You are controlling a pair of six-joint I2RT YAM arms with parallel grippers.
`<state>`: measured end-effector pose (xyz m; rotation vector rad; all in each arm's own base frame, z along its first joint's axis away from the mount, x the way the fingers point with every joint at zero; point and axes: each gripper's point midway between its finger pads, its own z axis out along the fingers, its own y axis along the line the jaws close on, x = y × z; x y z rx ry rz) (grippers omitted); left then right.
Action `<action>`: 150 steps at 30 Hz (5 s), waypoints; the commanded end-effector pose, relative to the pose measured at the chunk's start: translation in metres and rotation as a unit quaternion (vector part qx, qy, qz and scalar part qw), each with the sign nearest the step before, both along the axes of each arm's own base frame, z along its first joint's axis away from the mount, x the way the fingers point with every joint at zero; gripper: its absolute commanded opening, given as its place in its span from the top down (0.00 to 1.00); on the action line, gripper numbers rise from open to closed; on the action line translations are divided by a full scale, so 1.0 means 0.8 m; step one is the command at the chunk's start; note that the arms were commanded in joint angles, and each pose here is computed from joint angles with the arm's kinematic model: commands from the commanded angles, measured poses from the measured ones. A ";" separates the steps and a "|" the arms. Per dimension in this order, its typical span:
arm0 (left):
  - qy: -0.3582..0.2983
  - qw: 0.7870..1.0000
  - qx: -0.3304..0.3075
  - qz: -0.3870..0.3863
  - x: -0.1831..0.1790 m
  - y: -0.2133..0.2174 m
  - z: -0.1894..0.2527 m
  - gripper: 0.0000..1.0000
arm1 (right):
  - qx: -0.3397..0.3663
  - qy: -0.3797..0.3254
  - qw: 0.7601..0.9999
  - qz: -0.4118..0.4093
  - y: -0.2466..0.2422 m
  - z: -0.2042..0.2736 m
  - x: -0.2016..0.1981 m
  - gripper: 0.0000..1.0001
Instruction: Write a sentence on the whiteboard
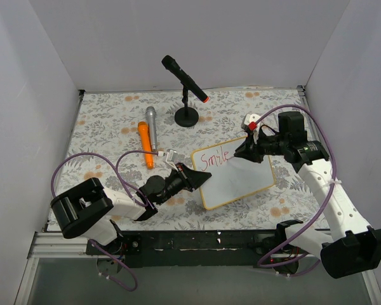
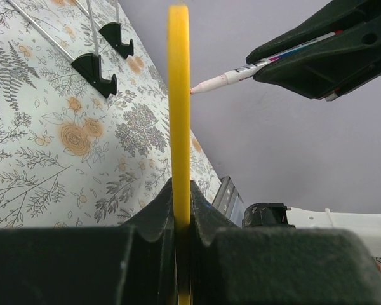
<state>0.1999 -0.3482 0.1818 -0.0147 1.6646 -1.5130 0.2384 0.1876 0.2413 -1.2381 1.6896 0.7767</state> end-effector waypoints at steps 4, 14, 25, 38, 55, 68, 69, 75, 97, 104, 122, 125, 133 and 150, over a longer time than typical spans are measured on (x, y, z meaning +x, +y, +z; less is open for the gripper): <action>-0.157 0.959 -0.237 -0.007 -0.034 0.044 0.182 1.00 | -0.018 -0.031 0.999 -0.028 -0.012 0.013 0.011 0.99; -0.152 0.961 -0.232 -0.001 -0.036 0.052 0.174 1.00 | 0.018 -0.071 0.997 -0.005 -0.009 0.081 -0.001 0.99; -0.154 0.960 -0.234 0.002 -0.041 0.061 0.178 1.00 | 0.047 -0.076 0.996 0.017 -0.015 0.082 -0.027 0.99; -0.161 0.955 -0.247 0.013 -0.046 0.079 0.190 1.00 | 0.072 -0.071 0.994 0.045 -0.012 0.080 -0.040 0.99; -0.148 0.956 -0.253 0.026 -0.041 0.088 0.189 1.00 | 0.062 -0.070 0.995 0.027 -0.015 0.058 -0.021 0.99; -0.146 0.955 -0.260 0.019 -0.037 0.079 0.196 1.00 | 0.060 -0.059 0.996 0.000 -0.011 0.051 0.008 0.99; -0.146 0.955 -0.259 0.019 -0.037 0.079 0.196 1.00 | 0.059 -0.057 0.997 -0.004 -0.012 0.049 0.010 0.99; -0.147 0.954 -0.262 0.017 -0.038 0.079 0.198 1.00 | 0.050 -0.041 0.998 -0.010 -0.012 0.030 0.012 0.99; -0.145 0.958 -0.246 0.022 -0.036 0.079 0.185 1.00 | 0.048 -0.094 0.992 -0.074 -0.035 0.075 0.048 0.99; -0.145 0.958 -0.245 0.019 -0.035 0.077 0.184 1.00 | 0.060 -0.100 0.990 -0.076 -0.032 0.084 0.061 0.99; -0.146 0.957 -0.248 0.019 -0.035 0.078 0.185 1.00 | 0.052 -0.060 0.995 -0.059 -0.030 0.054 0.043 0.99; -0.146 0.957 -0.249 0.019 -0.035 0.078 0.184 1.00 | 0.045 -0.052 0.996 -0.054 -0.032 0.044 0.034 0.99; -0.147 0.957 -0.250 0.021 -0.034 0.079 0.184 1.00 | 0.032 -0.029 0.998 -0.047 -0.035 0.019 0.012 0.99; -0.145 0.957 -0.249 0.018 -0.034 0.077 0.183 1.00 | 0.052 -0.067 0.995 -0.055 -0.030 0.064 0.044 0.99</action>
